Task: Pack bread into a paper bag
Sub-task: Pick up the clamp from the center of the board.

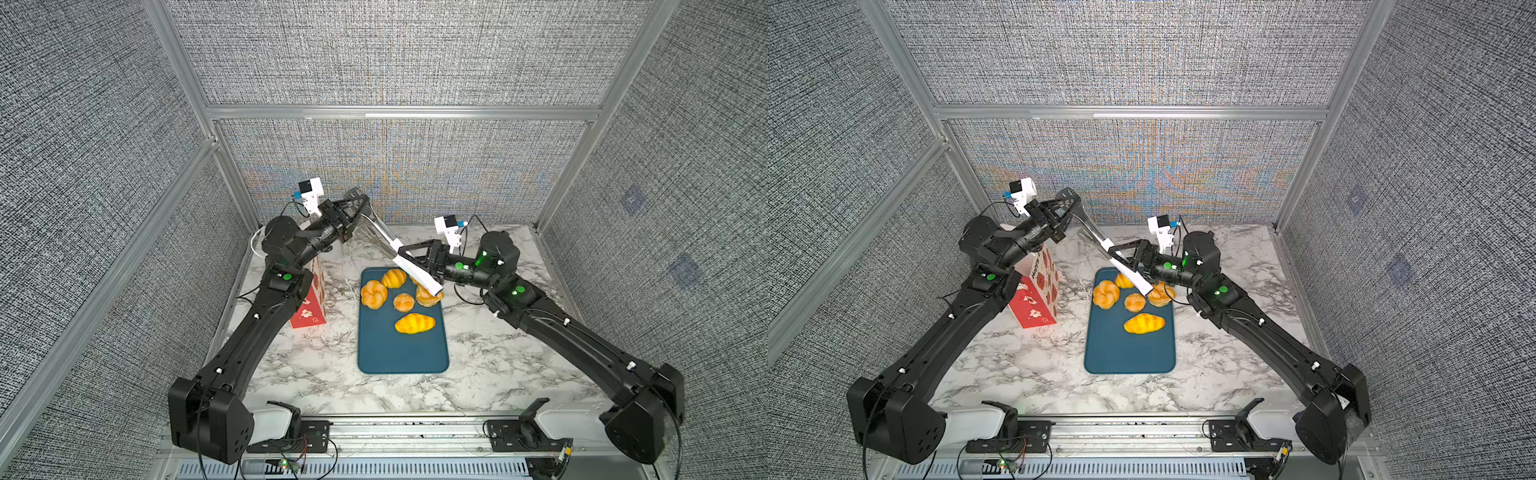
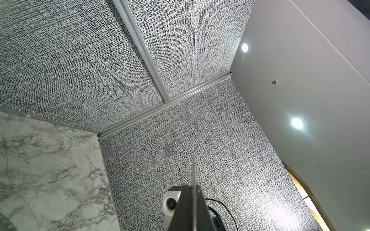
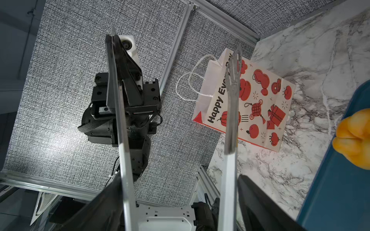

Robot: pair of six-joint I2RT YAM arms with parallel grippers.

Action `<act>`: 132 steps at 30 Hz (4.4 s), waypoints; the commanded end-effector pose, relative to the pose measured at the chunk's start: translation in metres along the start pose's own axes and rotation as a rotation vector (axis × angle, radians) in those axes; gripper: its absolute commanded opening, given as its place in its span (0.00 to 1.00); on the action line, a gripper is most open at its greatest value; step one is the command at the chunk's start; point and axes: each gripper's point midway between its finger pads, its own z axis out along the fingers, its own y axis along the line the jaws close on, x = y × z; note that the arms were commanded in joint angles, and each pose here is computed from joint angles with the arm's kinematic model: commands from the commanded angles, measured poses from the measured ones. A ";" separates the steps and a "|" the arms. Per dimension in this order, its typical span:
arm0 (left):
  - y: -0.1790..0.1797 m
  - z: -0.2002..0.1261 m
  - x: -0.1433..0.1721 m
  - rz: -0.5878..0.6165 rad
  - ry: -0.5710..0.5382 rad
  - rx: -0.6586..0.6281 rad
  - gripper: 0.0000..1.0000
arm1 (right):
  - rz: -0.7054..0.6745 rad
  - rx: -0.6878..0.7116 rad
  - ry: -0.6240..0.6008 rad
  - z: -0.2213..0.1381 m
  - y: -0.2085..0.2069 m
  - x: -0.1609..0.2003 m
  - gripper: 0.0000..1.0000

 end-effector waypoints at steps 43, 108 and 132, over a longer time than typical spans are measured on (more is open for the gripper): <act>-0.008 -0.004 0.003 0.006 0.003 0.045 0.02 | 0.042 -0.026 0.153 0.008 0.019 0.015 0.83; 0.003 -0.007 0.001 0.002 -0.011 0.020 0.10 | 0.040 -0.008 0.089 0.009 0.011 0.007 0.52; 0.024 -0.010 0.002 -0.029 0.000 -0.071 0.92 | 0.017 -0.007 0.086 0.008 0.020 0.002 0.53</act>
